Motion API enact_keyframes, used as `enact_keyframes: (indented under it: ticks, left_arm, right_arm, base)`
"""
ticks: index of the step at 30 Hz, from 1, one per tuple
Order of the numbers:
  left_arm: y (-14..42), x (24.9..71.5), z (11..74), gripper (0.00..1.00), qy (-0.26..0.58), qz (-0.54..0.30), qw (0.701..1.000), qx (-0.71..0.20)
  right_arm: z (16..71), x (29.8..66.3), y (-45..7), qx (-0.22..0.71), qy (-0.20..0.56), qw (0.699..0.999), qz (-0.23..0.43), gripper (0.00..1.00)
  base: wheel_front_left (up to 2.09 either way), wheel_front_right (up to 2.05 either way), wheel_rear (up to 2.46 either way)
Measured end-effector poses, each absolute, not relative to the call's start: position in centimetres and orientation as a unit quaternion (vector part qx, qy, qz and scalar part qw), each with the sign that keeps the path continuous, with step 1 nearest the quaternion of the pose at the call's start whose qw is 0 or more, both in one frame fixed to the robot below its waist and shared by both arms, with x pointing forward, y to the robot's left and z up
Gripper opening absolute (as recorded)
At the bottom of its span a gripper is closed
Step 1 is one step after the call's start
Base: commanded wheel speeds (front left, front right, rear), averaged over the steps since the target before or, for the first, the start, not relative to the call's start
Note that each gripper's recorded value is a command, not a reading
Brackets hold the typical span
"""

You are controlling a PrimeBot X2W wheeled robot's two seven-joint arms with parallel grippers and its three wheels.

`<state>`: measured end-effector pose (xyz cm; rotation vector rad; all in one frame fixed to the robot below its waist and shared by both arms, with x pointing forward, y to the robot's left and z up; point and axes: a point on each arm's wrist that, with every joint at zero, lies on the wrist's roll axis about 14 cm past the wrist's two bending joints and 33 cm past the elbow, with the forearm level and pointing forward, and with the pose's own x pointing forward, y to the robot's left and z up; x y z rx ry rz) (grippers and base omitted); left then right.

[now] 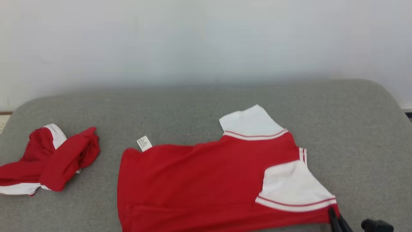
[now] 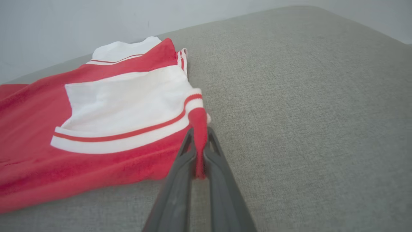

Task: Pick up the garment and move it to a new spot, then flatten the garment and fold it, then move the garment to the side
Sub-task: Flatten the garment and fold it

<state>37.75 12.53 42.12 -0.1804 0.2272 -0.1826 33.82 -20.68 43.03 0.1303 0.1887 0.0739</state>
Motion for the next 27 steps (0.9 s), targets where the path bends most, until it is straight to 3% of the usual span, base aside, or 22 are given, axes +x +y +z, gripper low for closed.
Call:
enact_keyframes:
  ticks: [7,8,9,10,11,18,27]
  left_arm:
    - [14.0,36.3,42.0,0.00,0.112,-0.071,0.988,-0.083]
    - [14.1,36.3,42.0,0.00,0.112,-0.069,0.988,-0.083]
    - [14.3,36.3,42.0,0.17,0.112,-0.067,0.988,-0.082]
    - [14.4,36.3,42.0,0.53,0.111,-0.066,0.988,-0.080]
    - [14.5,36.4,42.1,1.00,0.111,-0.064,0.989,-0.078]
    - [15.6,37.4,43.7,1.00,0.081,-0.049,0.994,-0.050]
    - [15.4,41.9,47.4,1.00,0.029,-0.061,0.997,-0.026]
  right_arm:
    - [42.0,31.6,-20.9,0.067,0.108,0.991,0.037,0.00]
    - [41.9,31.5,-20.8,0.067,0.110,0.991,0.038,0.14]
    - [41.8,31.6,-20.7,0.070,0.111,0.991,0.037,0.46]
    - [41.8,31.6,-20.7,0.073,0.112,0.990,0.037,1.00]
    - [41.8,31.7,-20.8,0.074,0.112,0.990,0.034,1.00]
    - [43.9,33.6,-22.1,0.061,0.078,0.995,0.019,1.00]
    - [47.9,39.1,-19.9,0.035,0.023,0.997,0.062,1.00]
  base:
    - [0.00,0.00,0.00]
    - [0.00,0.00,0.00]
    - [0.00,0.00,0.00]
    - [0.00,0.00,0.00]
    - [0.00,0.00,0.00]
    - [0.00,0.00,0.00]
    - [0.00,0.00,0.00]
